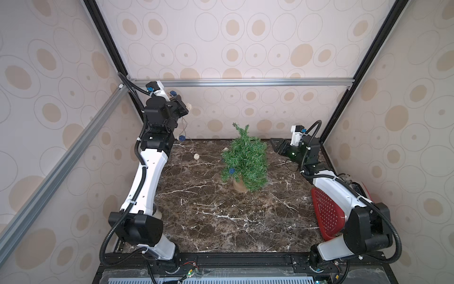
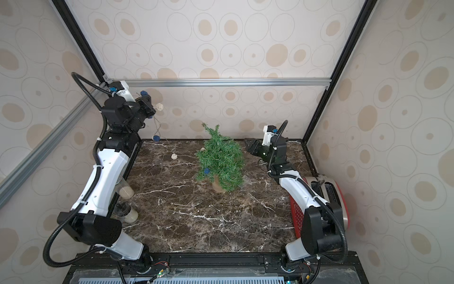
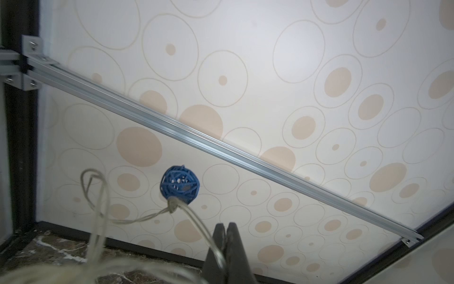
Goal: Remove string lights from the small christmas tree
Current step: Remove the light string from the Christmas tree.
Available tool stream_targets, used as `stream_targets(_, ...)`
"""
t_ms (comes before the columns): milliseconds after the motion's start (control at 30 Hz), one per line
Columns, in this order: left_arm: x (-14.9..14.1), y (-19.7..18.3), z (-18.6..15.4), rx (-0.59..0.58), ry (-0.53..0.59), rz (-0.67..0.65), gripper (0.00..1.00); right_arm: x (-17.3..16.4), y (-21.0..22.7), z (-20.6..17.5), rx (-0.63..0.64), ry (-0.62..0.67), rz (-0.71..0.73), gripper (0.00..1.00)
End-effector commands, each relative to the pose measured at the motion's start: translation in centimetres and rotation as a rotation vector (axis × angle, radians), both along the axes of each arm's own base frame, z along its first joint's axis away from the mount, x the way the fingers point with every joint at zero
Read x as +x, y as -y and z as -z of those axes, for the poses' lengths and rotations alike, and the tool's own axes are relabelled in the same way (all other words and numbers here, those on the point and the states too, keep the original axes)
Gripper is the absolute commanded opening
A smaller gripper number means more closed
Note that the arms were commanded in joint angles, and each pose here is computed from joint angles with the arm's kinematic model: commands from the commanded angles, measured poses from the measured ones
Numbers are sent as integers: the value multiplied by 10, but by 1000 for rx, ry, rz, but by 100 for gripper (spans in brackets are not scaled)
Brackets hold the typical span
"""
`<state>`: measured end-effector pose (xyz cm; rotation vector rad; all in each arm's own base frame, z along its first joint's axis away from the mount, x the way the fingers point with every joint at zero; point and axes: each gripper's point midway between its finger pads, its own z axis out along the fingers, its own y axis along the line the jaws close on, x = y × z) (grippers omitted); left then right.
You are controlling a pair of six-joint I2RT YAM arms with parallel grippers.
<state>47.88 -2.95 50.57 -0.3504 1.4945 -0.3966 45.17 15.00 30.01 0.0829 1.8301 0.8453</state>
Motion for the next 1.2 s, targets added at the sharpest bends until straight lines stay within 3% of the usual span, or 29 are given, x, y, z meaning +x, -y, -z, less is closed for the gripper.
stream_targets(0,-25,-27,0,39,-13,-146,0,-15,-1,-16,7,32,2,67)
stream_targets(233,-78,-45,-37,56,56,-228,0,-41,-15,-34,2,68,-45,67)
stream_targets(400,-102,-49,-43,54,83,-244,0,-66,-35,-53,-27,119,-118,67)
stream_targets(567,-107,-49,-45,56,100,-239,0,-88,-55,-67,-45,166,-214,67)
stream_targets(833,-120,-49,-87,78,162,-238,0,-124,-99,-76,-114,232,-429,67)
stream_targets(1000,-114,-45,-80,71,145,-215,0,-153,-114,-95,-116,340,-531,67)
stream_targets(1167,-112,-37,-78,58,155,-171,0,-185,-148,-97,-211,369,-659,67)
